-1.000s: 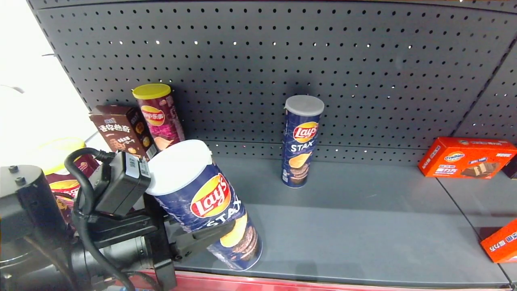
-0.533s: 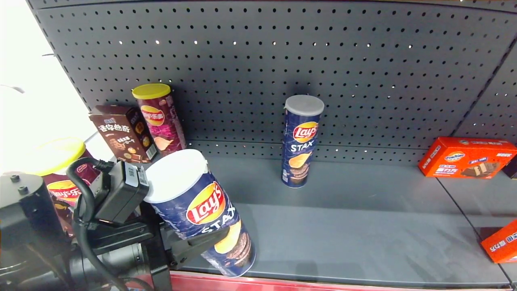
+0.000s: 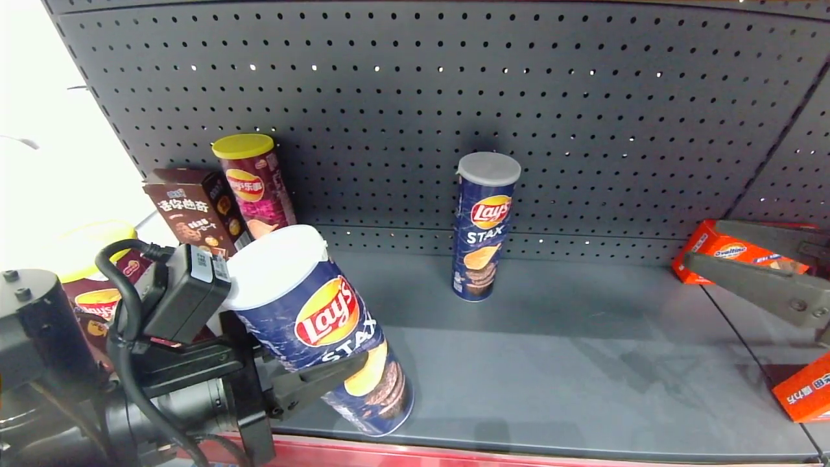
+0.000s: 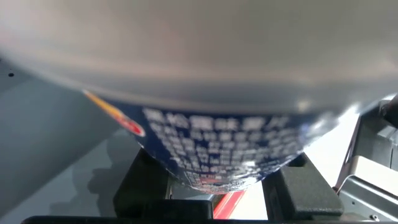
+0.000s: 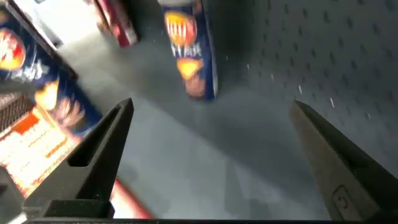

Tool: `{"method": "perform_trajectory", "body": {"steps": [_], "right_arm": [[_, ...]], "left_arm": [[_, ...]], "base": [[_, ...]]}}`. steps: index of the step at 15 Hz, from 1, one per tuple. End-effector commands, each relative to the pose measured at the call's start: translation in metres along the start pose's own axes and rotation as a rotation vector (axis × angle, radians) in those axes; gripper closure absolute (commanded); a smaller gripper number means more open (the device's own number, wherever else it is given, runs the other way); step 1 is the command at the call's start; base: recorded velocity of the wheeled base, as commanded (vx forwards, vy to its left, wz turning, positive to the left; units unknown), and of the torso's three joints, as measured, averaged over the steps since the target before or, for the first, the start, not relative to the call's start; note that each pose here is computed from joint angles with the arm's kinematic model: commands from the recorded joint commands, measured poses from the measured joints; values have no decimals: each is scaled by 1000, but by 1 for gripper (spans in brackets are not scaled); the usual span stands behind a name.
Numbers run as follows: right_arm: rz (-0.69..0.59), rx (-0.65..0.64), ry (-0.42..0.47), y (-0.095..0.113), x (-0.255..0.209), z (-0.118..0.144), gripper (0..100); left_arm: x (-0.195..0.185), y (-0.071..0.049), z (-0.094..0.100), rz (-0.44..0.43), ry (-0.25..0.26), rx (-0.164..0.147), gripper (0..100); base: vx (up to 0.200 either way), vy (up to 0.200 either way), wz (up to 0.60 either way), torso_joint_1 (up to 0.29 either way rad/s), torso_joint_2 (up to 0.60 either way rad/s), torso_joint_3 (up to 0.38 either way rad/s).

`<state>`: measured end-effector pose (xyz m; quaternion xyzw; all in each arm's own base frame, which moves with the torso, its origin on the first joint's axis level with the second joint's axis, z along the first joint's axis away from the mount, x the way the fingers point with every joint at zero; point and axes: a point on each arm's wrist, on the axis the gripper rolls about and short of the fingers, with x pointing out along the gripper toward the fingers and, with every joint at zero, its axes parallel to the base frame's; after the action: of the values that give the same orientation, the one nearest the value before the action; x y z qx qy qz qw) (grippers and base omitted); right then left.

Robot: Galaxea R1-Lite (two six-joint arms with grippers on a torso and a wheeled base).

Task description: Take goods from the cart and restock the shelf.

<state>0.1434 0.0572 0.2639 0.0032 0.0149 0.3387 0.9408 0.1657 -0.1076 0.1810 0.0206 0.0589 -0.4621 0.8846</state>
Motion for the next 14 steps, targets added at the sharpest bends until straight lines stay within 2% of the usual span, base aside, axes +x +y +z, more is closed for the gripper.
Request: {"method": "perform_trajectory", "body": {"steps": [1, 4, 5, 6, 7, 9, 11, 14], "right_arm": [[71, 16, 59, -9, 40, -6, 0], [152, -18, 76, -15, 63, -5, 0], [211, -72, 83, -20, 73, -10, 0], [256, -98, 73, -22, 76, -12, 0], [387, -169, 31, -43, 85, -17, 0], [431, -193, 2, -50, 99, -21, 0], [539, -207, -37, -55, 111, -17, 0], [578, -214, -51, -64, 130, -14, 0]], "left_arm": [[0, 1, 1, 3, -4, 1, 100], [0, 1, 1, 6, -4, -1, 100], [0, 1, 2, 8, -8, 1, 100], [0, 1, 3, 8, -9, 2, 100], [0, 1, 3, 10, -9, -11, 100], [1, 1, 4, 10, -13, -12, 100], [1, 1, 5, 10, -16, -23, 100], [1, 1, 5, 2, -18, -22, 100]], "base": [[0, 0, 0, 0, 0, 0], [0, 0, 0, 0, 0, 0], [0, 0, 0, 0, 0, 0], [0, 0, 0, 0, 0, 0], [0, 0, 0, 0, 0, 0], [0, 0, 0, 0, 0, 0], [0, 0, 0, 0, 0, 0], [0, 0, 0, 0, 0, 0]]}}
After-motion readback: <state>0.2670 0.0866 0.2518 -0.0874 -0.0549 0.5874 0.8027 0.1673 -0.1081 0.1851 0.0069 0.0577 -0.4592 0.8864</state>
